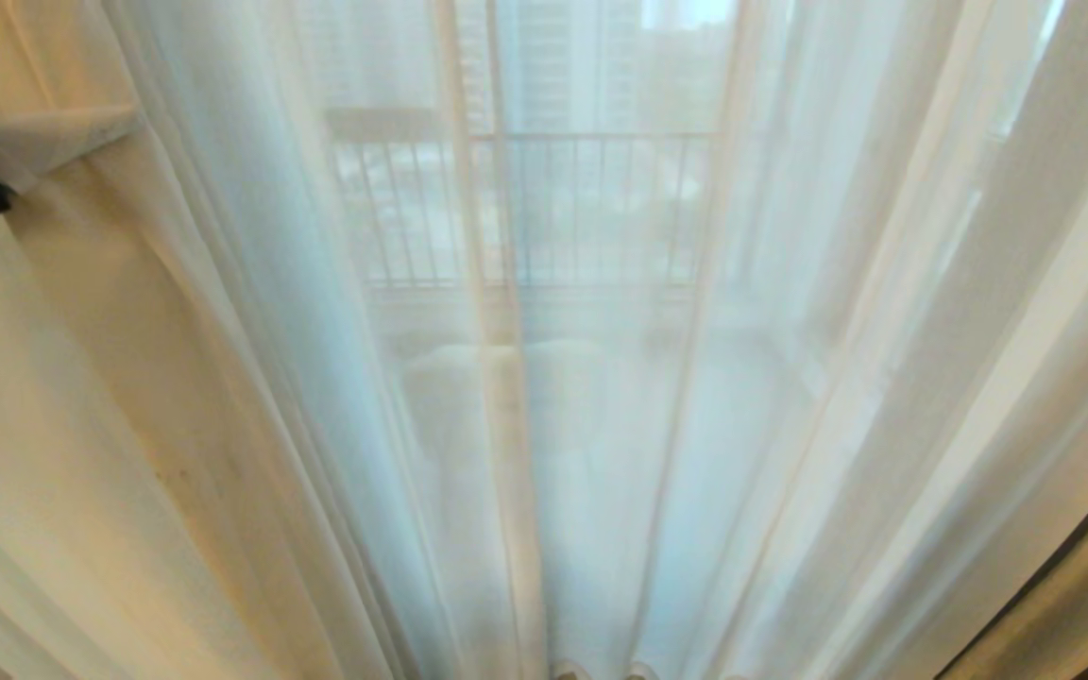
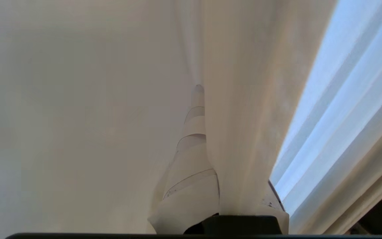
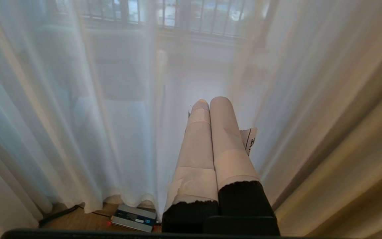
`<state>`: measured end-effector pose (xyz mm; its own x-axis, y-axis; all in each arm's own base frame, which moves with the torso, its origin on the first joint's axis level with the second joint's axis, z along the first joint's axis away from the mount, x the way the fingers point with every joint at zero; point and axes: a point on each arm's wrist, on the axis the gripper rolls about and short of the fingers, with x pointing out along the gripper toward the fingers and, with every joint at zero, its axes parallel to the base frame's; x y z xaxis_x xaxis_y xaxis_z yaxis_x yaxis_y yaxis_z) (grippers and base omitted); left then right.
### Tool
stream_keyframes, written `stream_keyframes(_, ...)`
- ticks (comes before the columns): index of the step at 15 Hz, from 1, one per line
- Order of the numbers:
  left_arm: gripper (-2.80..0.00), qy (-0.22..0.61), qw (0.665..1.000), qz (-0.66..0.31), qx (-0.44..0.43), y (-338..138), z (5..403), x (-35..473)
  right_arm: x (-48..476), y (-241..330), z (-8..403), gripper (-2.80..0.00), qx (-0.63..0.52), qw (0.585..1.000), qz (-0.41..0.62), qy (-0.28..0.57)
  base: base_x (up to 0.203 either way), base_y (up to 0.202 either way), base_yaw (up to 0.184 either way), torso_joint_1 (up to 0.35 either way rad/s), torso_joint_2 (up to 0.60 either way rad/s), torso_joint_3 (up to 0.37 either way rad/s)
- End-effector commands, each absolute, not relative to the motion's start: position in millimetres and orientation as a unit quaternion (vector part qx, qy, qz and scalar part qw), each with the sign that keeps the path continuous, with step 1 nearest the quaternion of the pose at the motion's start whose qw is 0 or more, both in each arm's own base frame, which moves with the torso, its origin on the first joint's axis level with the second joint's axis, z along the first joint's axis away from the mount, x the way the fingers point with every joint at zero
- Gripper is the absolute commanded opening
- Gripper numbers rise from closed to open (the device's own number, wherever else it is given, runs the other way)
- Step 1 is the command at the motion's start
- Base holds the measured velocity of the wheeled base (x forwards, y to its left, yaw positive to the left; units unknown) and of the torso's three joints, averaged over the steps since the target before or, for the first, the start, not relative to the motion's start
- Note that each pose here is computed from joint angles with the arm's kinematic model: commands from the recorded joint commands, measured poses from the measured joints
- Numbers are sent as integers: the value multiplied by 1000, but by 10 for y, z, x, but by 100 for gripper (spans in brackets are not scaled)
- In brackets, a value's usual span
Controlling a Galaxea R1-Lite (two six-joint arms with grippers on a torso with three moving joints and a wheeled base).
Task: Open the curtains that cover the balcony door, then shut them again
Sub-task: Close the inner curtains on both sides
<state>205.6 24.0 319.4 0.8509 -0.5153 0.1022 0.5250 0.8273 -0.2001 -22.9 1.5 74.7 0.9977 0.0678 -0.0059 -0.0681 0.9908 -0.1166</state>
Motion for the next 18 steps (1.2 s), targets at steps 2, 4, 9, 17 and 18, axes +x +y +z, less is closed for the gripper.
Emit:
stream_keyframes(2,-280,-20,955,-274,-112,241,3186,2064,-229,16,747,-280,-59,998,35,2,0,-190,2,-3,-1,5)
stream_keyframes(4,-280,-19,955,-274,-112,240,3181,2060,-229,16,747,-280,-59,998,35,2,0,-130,-2,7,2,2)
stream_keyframes(9,-280,-19,955,-274,-112,240,3181,2060,-229,16,747,-280,-59,998,35,2,0,0,0,0,0,0)
stream_keyframes(17,-280,-30,949,-296,-102,156,3255,2064,-229,16,747,-280,-59,998,35,2,0,0,0,0,0,0)
stream_keyframes(18,-280,-33,945,-309,-101,102,3286,2063,-229,16,747,-280,-59,998,35,2,0,0,0,0,0,0)
